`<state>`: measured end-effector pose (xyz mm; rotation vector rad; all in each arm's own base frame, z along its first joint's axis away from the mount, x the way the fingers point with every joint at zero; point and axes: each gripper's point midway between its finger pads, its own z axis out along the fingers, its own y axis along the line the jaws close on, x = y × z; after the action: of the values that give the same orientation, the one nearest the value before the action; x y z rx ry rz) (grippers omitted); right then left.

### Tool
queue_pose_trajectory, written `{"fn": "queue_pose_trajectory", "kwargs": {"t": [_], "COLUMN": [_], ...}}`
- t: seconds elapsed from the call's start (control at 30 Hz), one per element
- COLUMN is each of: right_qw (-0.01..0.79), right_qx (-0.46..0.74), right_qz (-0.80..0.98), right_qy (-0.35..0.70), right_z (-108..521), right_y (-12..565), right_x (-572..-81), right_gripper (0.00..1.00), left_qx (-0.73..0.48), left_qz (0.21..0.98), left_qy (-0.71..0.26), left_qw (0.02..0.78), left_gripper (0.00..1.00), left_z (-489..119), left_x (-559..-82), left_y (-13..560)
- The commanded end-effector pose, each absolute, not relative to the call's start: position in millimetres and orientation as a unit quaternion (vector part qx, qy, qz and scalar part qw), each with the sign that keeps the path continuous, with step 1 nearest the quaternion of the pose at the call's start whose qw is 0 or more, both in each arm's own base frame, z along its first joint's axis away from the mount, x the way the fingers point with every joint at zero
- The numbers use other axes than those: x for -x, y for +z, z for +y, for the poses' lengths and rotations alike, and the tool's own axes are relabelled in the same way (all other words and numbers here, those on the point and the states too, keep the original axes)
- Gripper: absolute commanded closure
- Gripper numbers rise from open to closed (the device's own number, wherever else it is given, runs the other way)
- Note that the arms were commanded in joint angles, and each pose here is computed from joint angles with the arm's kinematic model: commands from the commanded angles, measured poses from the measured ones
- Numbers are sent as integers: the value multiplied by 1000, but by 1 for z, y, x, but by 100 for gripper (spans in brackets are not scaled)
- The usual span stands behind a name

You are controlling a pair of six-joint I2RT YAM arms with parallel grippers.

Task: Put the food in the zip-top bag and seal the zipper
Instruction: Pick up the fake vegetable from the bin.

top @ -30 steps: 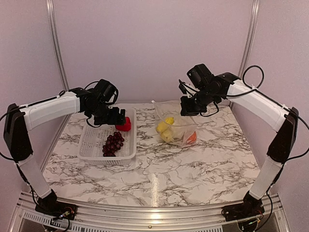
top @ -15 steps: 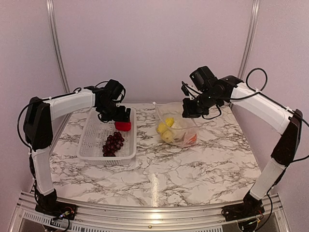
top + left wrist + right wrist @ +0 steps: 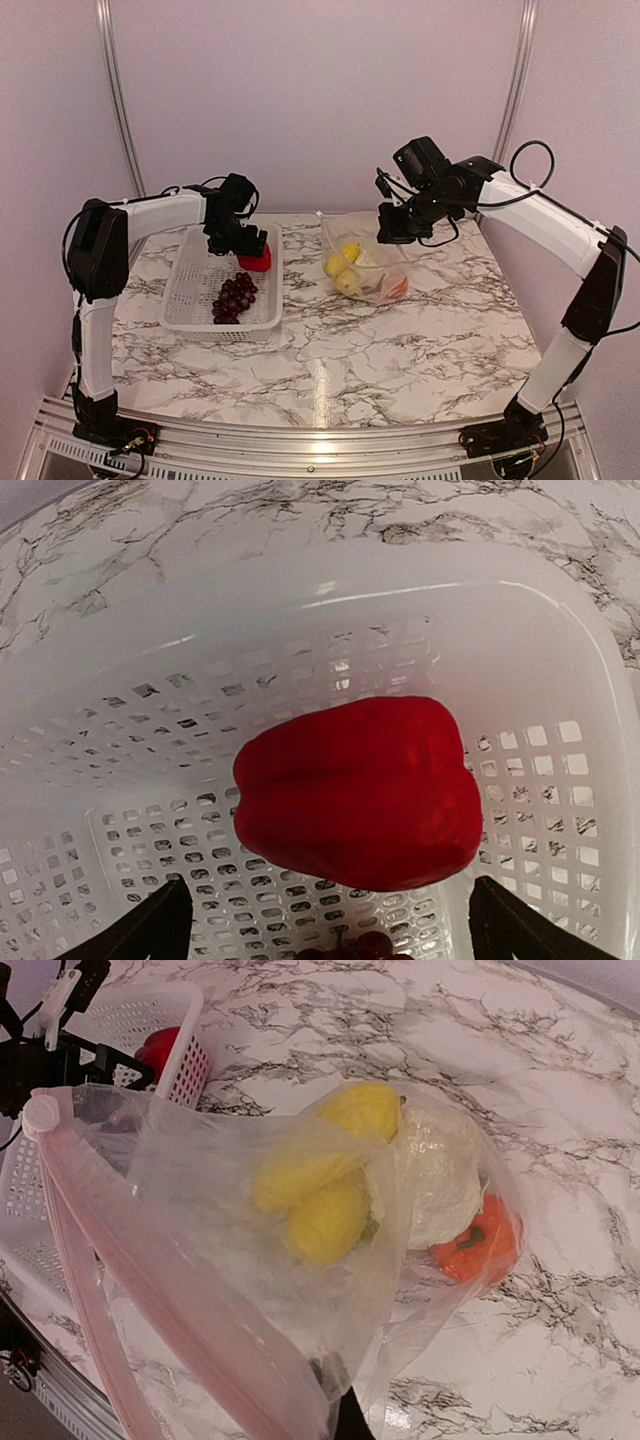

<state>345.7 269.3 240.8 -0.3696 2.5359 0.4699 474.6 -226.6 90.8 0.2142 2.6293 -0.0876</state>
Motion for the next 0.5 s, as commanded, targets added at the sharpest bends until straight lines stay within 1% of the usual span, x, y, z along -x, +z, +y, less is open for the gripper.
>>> {"fn": "queue_pose_trajectory", "kwargs": {"t": [0.0, 0.3, 0.47], "right_qw": [264, 256, 252], "right_qx": [138, 145, 146], "right_qz": [935, 936, 936], "right_qy": [190, 193, 195], "right_z": [277, 283, 286], "right_y": [249, 246, 243], "right_x": [-344, -347, -348], "right_gripper": [100, 100, 100], "left_qx": [-84, -92, -85], "left_qz": [962, 960, 962], "left_qy": [-59, -118, -112], "left_qw": [253, 238, 235], "left_gripper": [1, 1, 1], "left_z": [-228, -242, -241], "left_x": [-491, -498, -501], "left_y": [87, 73, 63]}}
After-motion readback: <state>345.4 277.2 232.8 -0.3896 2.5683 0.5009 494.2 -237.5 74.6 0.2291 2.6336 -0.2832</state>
